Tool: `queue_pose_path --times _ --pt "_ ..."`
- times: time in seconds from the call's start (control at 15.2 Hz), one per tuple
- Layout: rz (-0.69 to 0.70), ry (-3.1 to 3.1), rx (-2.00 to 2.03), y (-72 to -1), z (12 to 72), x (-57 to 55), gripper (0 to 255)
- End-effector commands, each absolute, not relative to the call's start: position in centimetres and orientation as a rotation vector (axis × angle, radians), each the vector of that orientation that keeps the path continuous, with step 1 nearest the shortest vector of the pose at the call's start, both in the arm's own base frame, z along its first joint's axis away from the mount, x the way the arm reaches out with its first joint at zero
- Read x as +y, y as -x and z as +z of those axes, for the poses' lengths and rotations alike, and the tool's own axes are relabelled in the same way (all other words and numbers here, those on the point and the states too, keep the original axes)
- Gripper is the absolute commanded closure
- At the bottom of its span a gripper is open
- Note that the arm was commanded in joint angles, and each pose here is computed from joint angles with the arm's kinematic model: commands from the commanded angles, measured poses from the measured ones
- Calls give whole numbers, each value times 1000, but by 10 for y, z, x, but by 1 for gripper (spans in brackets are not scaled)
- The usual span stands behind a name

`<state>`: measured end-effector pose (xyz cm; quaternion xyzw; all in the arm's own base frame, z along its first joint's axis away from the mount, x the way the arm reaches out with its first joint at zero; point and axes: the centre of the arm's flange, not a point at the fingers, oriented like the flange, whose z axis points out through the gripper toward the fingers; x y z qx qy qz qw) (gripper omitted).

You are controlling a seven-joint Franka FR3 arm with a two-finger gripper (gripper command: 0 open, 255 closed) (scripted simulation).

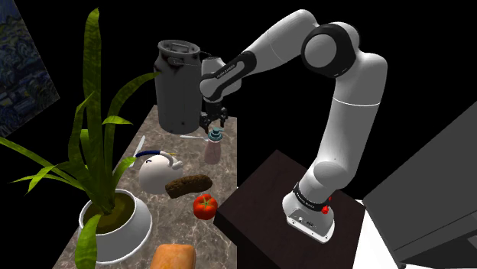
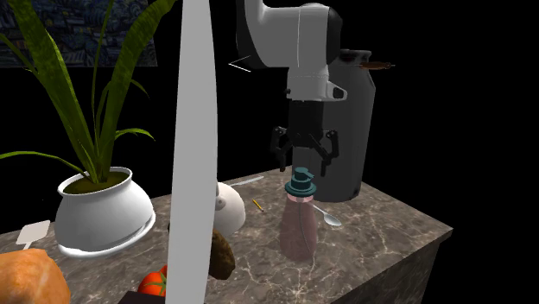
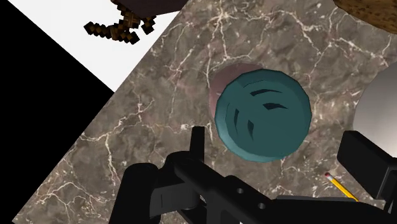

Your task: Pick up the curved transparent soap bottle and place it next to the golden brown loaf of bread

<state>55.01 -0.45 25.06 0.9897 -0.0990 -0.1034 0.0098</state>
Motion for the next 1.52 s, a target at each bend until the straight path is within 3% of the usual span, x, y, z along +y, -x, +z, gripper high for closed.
queue_pose_path --times 0.0,0.46,0.53,1.45 --pt "-322 -3090 -309 -548 245 -4 0" --pt "-322 -3090 -309 -548 245 -4 0" --pt "-322 -3090 -309 -548 245 -4 255" --pt "-322 -3090 -309 -548 271 -4 255"
